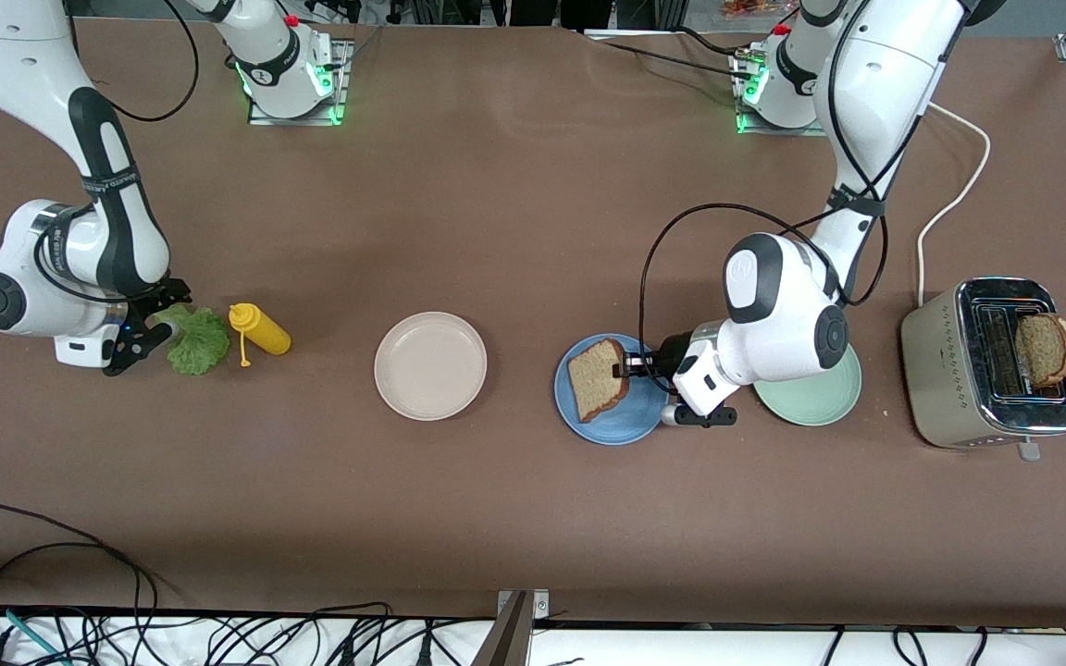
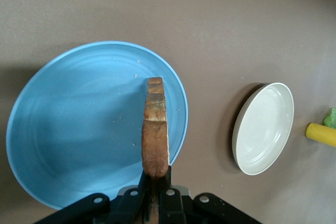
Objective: Make sandwich in blue plate with both arms
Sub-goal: 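Lay the bread on the blue plate while the right gripper grasps lettuce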
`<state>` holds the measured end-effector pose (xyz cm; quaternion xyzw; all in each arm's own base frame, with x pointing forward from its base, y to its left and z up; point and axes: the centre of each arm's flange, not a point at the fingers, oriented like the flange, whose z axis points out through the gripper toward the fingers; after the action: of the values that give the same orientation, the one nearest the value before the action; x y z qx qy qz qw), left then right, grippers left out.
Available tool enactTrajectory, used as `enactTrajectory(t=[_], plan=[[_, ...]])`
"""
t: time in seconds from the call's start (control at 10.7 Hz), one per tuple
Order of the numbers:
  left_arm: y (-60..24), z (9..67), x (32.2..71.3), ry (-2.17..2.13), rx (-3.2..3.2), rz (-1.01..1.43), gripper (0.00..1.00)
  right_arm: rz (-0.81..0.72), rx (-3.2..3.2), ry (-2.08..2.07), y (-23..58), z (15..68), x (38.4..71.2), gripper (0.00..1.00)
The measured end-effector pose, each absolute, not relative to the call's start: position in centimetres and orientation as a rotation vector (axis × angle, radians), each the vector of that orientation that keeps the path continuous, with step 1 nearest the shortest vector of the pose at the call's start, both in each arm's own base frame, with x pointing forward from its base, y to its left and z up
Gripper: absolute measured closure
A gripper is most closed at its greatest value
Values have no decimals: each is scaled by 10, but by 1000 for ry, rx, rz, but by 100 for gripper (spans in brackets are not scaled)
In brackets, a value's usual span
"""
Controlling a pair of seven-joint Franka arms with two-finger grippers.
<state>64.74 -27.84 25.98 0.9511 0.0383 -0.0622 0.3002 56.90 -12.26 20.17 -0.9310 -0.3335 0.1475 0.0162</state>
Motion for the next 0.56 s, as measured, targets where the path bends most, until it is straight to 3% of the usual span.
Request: enactTrajectory(t=[0.28,0.56], plan=[[-275,251,649,99,2530,-170,88,438,-2857,-1140,-129,197,570,0],[-247,240,659,-42,2526,-91,52,404,-2821,-1132,-135,188,567,2]])
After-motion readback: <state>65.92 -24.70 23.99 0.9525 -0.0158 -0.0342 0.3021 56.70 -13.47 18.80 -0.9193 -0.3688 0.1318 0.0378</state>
